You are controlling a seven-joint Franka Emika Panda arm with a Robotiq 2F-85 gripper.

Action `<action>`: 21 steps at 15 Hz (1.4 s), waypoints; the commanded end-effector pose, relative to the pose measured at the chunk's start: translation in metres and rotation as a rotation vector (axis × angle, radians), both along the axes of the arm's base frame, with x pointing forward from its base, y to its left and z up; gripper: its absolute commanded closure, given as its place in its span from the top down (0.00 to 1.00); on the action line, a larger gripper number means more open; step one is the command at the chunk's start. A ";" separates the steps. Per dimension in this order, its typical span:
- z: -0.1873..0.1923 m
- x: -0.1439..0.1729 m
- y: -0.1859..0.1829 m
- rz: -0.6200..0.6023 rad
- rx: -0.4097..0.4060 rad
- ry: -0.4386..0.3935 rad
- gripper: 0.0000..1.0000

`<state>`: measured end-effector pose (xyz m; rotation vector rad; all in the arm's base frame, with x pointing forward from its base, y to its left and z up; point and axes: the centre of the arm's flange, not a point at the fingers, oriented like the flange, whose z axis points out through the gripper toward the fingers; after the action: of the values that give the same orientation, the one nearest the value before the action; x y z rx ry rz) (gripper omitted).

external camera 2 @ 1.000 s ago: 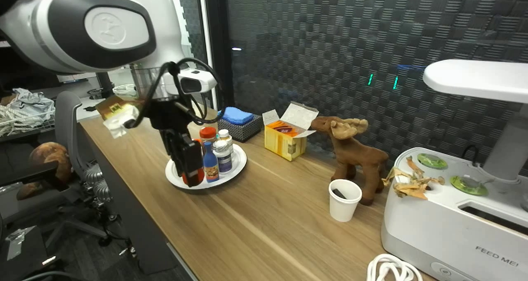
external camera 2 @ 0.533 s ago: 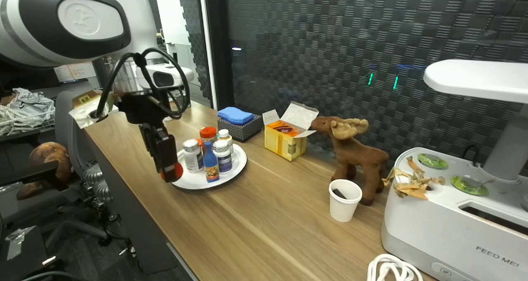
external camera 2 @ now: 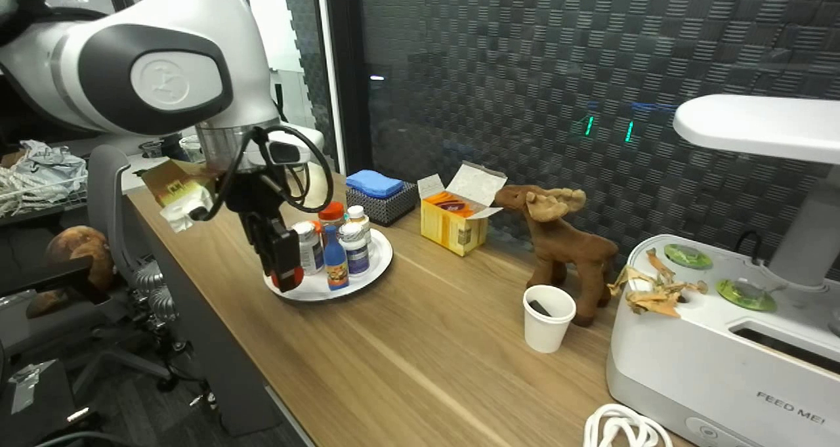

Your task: Pick up all the objects surrounding the white plate and arrange them on the plate

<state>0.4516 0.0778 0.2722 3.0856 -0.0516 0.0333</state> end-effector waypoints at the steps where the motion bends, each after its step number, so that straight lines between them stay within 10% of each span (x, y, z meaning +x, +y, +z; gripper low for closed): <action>1: -0.001 0.023 0.005 0.040 0.058 -0.032 0.25; 7: -0.003 0.037 0.014 0.100 0.130 -0.023 0.25; 8: -0.003 0.038 0.016 0.110 0.136 -0.022 0.32; 9: -0.002 0.039 0.017 0.121 0.139 -0.023 0.75; 13: 0.005 0.032 0.021 0.174 0.131 -0.031 0.98; 21: 0.063 -0.006 0.012 0.118 0.061 -0.073 1.00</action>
<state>0.4733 0.0951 0.2923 3.1830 0.1888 0.1207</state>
